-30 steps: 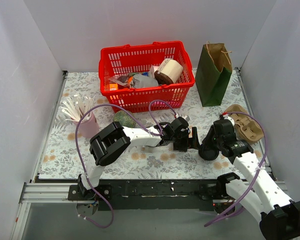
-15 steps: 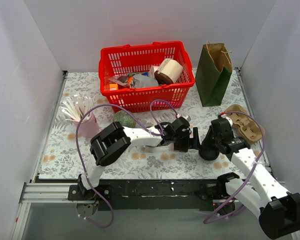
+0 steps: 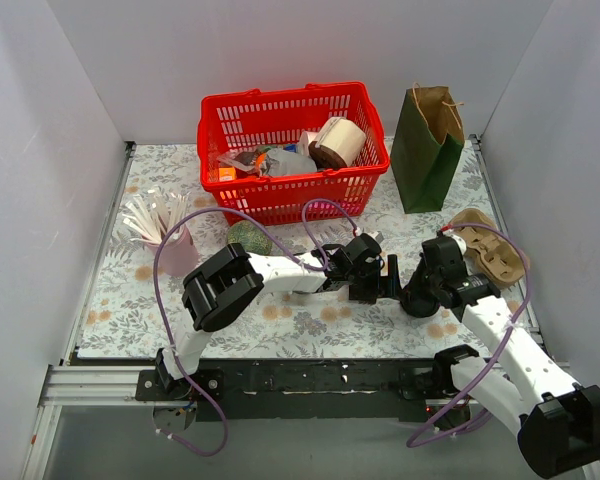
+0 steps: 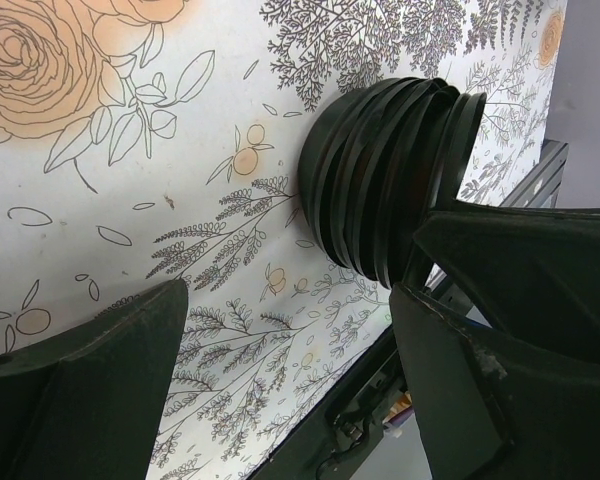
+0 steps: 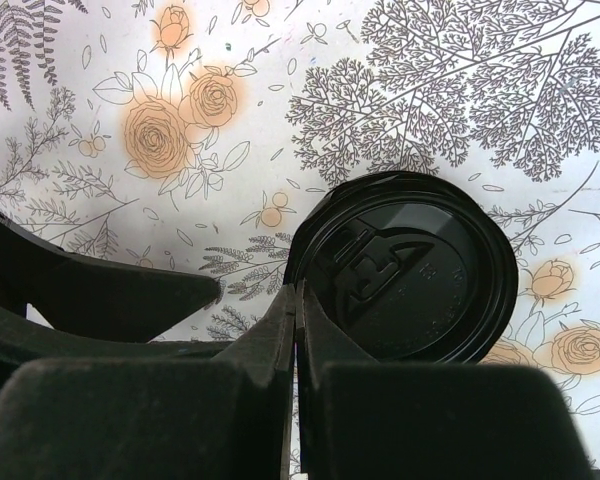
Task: Pack the takeout coffee
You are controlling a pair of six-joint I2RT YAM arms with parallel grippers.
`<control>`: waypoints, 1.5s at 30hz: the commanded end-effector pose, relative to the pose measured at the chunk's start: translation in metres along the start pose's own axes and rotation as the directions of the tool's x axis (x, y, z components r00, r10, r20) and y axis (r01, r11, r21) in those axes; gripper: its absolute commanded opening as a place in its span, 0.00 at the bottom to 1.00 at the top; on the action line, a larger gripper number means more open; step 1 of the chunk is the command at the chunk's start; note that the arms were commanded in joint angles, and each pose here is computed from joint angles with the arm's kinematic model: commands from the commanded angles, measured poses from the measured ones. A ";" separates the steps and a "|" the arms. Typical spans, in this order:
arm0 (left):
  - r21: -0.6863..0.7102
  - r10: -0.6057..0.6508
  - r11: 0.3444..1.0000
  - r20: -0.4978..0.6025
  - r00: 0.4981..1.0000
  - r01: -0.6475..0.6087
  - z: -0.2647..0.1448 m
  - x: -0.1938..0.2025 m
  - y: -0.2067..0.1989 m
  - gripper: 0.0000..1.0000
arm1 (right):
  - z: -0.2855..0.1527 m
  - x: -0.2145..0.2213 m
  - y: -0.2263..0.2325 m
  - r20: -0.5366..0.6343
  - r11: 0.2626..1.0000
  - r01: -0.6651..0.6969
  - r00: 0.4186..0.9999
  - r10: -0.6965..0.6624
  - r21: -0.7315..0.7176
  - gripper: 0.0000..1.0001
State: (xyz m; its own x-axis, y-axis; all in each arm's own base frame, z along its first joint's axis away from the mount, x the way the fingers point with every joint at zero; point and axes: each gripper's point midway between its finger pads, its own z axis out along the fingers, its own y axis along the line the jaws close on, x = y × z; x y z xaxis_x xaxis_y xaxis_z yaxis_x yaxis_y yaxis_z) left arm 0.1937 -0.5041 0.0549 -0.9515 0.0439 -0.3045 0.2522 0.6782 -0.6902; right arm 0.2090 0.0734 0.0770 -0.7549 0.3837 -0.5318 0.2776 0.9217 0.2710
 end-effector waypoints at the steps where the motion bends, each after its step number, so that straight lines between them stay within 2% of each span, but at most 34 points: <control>1: 0.004 0.014 1.000 0.014 1.000 -0.014 -0.001 -0.003 -0.008 0.83 | -0.005 -0.003 0.000 0.014 1.000 -0.018 1.000 0.018 0.000 0.01; 16: -0.006 -0.048 0.999 0.062 0.997 0.049 0.002 -0.011 -0.006 0.85 | -0.013 0.003 0.009 -0.009 0.997 -0.020 1.000 0.019 -0.072 0.01; 23: -0.061 -0.054 0.996 0.064 0.997 0.058 0.007 -0.009 0.008 0.85 | -0.027 -0.008 0.022 0.025 0.991 -0.020 0.999 0.024 -0.134 0.01; 36: -0.207 -0.045 0.976 0.119 0.992 0.069 0.009 -0.016 0.039 0.85 | -0.043 -0.017 0.024 0.031 0.990 0.040 0.999 -0.036 -0.138 0.01; 45: -0.166 -0.022 0.985 0.119 0.993 0.042 0.003 -0.020 0.024 0.87 | -0.059 -0.034 0.025 0.081 0.989 0.070 0.995 -0.060 -0.127 0.01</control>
State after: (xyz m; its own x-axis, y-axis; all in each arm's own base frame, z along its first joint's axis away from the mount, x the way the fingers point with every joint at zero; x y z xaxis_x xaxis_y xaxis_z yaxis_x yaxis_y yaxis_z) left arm 0.2160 -0.5040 0.0523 -0.9382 -0.0762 -0.3376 0.1724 0.7430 -0.6468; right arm 0.1977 0.0825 0.1167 -0.7629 0.3459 -0.5462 0.1849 0.9263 0.3284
